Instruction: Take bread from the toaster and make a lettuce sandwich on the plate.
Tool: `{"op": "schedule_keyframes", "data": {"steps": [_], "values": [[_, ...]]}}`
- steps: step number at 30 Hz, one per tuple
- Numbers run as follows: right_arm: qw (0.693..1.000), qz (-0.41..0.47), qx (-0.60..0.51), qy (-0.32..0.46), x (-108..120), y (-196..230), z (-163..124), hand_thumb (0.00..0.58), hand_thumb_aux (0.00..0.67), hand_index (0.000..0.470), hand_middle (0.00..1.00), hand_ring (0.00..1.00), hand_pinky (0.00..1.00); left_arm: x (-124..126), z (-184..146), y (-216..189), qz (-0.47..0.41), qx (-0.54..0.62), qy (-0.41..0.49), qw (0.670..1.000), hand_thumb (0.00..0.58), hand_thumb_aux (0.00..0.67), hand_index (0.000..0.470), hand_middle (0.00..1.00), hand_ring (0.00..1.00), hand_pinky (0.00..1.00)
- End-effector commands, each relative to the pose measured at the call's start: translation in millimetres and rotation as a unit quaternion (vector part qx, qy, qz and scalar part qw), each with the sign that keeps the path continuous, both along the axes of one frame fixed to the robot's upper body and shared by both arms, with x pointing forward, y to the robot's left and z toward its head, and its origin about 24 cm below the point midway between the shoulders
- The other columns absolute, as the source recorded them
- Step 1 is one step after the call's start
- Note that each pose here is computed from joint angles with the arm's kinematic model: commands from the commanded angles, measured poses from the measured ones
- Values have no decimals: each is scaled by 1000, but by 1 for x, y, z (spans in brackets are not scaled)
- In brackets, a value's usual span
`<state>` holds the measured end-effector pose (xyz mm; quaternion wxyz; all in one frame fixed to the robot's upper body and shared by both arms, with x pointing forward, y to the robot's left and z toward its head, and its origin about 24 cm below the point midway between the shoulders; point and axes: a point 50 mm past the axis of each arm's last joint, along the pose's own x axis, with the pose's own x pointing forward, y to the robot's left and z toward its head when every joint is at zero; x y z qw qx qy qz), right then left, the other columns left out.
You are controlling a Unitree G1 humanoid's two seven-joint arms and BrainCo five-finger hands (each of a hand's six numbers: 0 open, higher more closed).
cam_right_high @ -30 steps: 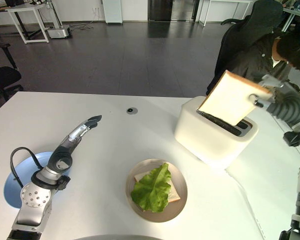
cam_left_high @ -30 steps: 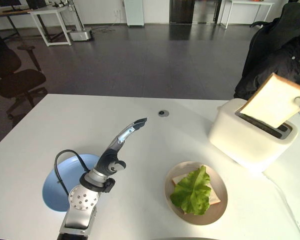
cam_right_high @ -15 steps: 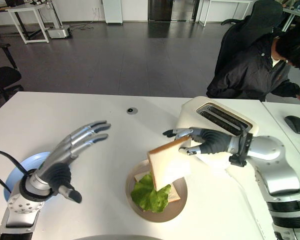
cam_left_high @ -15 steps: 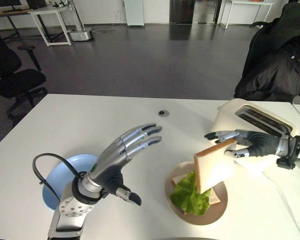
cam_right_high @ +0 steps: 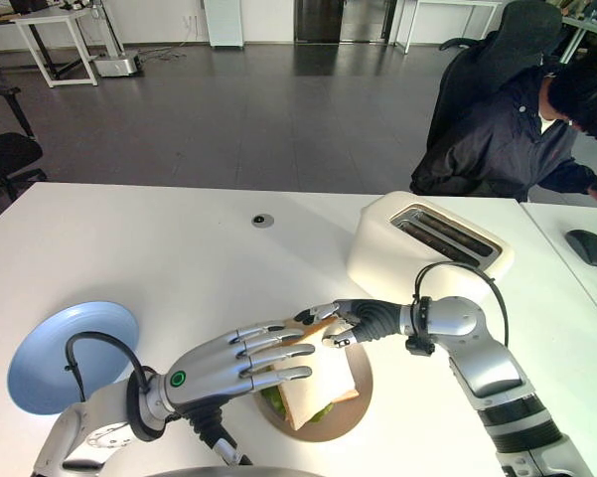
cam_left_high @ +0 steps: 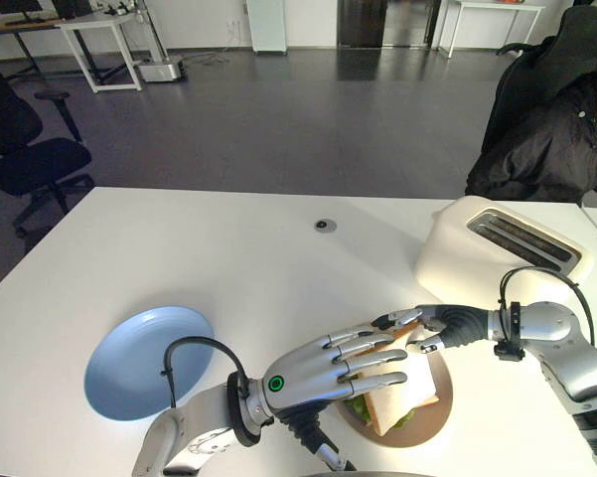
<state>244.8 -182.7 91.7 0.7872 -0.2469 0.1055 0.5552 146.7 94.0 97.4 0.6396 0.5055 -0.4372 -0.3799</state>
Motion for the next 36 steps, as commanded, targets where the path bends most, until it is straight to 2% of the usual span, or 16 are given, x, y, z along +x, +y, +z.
{"op": "schedule_keyframes", "data": {"steps": [1,6,10,13,15,16,17,18,20,21,22,25,27,31,36], "values": [[999,-13,-30,-11,9,2,-6,580,670,470,0,0,0,-5,-10,-2,-9,35,1,999,0,0,0,0,0,0],[999,-1,-49,-14,8,5,-16,580,670,470,0,0,0,0,-24,-3,0,93,-8,996,0,0,0,0,0,0],[998,5,-54,-19,9,7,-17,580,670,470,0,0,0,13,-53,-3,1,182,12,983,0,0,0,0,0,0],[998,9,-54,-24,9,9,-17,579,646,453,0,0,0,21,-74,-2,-1,229,44,972,0,0,0,0,0,0],[998,11,-51,-30,9,11,-17,571,586,411,0,0,0,24,-84,0,-3,250,67,966,0,0,0,0,0,0],[998,10,-48,-37,9,12,-16,548,512,359,0,0,0,25,-87,0,-6,254,78,964,0,0,0,0,0,0],[998,-3,-34,-55,12,15,-13,417,315,221,0,0,0,23,-89,1,-9,255,91,963,0,0,0,0,0,0],[995,-33,-3,-91,20,18,-3,0,0,0,0,0,0,21,-91,2,-12,254,105,961,0,0,0,0,0,0],[974,-134,79,-164,43,19,23,0,0,0,0,0,0,19,-92,4,-13,256,123,959,31,18,13,0,0,0],[955,-177,113,-209,52,15,36,0,0,0,0,0,0,18,-93,6,-11,261,130,956,27,16,11,0,0,0],[938,-205,145,-239,56,12,46,0,0,0,0,0,0,18,-94,8,-8,268,136,954,0,0,0,0,0,0],[911,-217,206,-283,50,7,63,0,0,0,0,0,0,20,-98,15,2,289,154,945,0,0,0,0,0,0],[913,-196,204,-293,43,5,64,0,0,0,0,0,0,24,-97,20,17,292,158,943,0,0,0,0,0,0],[930,-117,157,-310,20,-8,64,0,0,0,0,0,0,42,-73,29,72,249,151,954,0,0,0,0,0,0],[946,-48,83,-308,-11,-29,61,0,0,0,0,0,0,57,-19,27,99,121,104,982,0,0,0,0,0,0]]}}
